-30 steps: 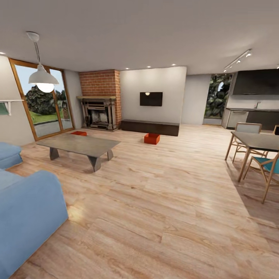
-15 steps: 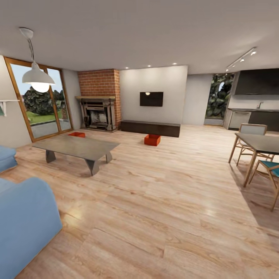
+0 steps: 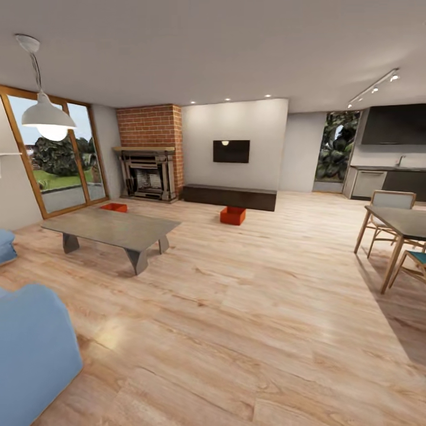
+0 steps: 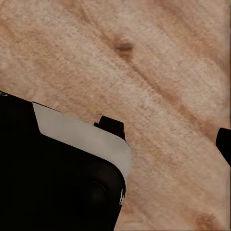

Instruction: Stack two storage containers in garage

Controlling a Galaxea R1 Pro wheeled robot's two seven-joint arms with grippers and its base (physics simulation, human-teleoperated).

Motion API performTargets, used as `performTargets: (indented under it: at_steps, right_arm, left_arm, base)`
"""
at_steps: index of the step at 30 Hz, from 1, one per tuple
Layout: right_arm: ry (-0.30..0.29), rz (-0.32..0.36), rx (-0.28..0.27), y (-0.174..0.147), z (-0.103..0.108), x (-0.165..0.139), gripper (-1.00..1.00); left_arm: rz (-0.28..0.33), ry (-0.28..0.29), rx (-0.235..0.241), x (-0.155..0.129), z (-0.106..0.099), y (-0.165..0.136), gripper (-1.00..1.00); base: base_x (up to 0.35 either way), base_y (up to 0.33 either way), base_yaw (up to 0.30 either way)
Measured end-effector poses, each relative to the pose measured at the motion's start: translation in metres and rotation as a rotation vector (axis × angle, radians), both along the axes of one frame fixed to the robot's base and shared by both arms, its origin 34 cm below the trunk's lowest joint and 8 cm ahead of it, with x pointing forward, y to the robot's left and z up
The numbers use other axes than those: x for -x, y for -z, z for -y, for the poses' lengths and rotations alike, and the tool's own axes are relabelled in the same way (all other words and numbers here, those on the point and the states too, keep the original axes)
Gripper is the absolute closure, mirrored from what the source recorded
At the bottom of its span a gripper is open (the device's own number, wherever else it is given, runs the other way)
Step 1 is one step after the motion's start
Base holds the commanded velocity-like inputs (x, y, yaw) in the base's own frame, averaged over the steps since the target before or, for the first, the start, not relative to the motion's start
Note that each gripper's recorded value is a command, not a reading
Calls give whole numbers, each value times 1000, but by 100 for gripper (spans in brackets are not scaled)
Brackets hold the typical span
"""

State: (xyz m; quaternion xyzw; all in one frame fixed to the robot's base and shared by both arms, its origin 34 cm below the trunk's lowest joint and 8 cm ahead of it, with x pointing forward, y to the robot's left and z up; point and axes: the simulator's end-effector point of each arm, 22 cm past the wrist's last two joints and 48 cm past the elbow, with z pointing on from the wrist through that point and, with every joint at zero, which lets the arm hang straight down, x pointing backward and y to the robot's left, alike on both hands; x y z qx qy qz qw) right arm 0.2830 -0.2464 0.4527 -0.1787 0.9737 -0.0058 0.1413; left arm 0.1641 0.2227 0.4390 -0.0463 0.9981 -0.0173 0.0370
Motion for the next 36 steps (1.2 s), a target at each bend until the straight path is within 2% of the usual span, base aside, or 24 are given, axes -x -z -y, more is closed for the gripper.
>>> performTargets:
  at_steps: [13, 36]
  right_arm:
    - [1, -1, 1, 0, 0, 0, -100]
    - [-6, -2, 1, 0, 0, 0, -100]
  left_arm:
    - [1, 0, 0, 0, 0, 0, -100]
    - [-3, 1, 0, 1, 0, 0, -100]
  base:
    - [323, 0, -192]
    - [323, 0, -3]
